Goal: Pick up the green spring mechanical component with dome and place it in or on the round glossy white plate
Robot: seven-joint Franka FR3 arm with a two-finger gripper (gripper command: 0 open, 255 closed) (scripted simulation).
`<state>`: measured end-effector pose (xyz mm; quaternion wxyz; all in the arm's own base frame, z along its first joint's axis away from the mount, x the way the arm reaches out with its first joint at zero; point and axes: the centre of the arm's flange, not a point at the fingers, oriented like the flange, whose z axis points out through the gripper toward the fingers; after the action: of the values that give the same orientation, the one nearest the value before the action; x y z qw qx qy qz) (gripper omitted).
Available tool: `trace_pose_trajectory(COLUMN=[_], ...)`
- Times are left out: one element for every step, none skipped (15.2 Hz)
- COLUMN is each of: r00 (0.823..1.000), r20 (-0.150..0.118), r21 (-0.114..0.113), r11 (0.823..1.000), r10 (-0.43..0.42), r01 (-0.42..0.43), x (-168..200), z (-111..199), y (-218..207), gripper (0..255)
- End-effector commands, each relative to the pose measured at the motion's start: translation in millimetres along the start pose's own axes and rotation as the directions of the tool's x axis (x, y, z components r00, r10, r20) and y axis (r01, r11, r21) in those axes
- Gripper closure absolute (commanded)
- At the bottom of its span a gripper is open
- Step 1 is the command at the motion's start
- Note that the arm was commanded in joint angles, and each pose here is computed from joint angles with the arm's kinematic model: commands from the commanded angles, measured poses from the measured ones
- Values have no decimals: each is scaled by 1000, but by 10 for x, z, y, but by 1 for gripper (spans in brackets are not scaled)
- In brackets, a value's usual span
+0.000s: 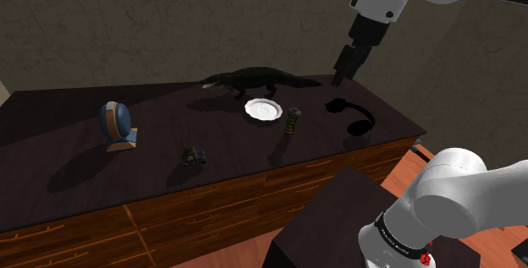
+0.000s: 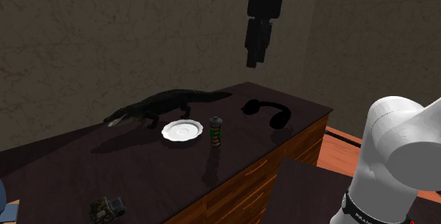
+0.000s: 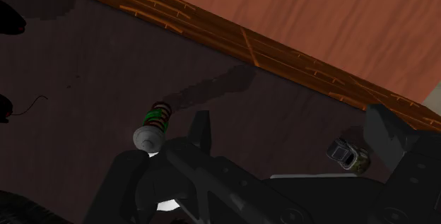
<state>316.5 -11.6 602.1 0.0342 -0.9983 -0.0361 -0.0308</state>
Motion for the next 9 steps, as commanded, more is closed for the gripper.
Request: trace_pose_trajectory(r00=[1000, 1000, 1000, 1000, 1000, 1000, 1000, 1000, 1000], r20=[0, 1, 2, 3, 3, 4, 5, 6, 7], r21=[0, -1, -2, -3, -4, -5, -6, -7, -8], r11=[1000, 1000, 1000, 1000, 1000, 1000, 1000, 1000, 1000], r10=[0, 2, 4, 6, 8, 9, 11, 13, 15], r01=[0, -2, -4, -6, -8, -9, -11, -13, -15], x=[0, 66, 132, 197, 263, 328, 393, 458, 522], z=[0, 92, 184, 277, 369, 461, 553, 645, 737], y=[0, 67, 135, 203, 271, 339, 407, 476, 545], gripper=[0, 0, 0, 0, 0, 0, 0, 0, 0])
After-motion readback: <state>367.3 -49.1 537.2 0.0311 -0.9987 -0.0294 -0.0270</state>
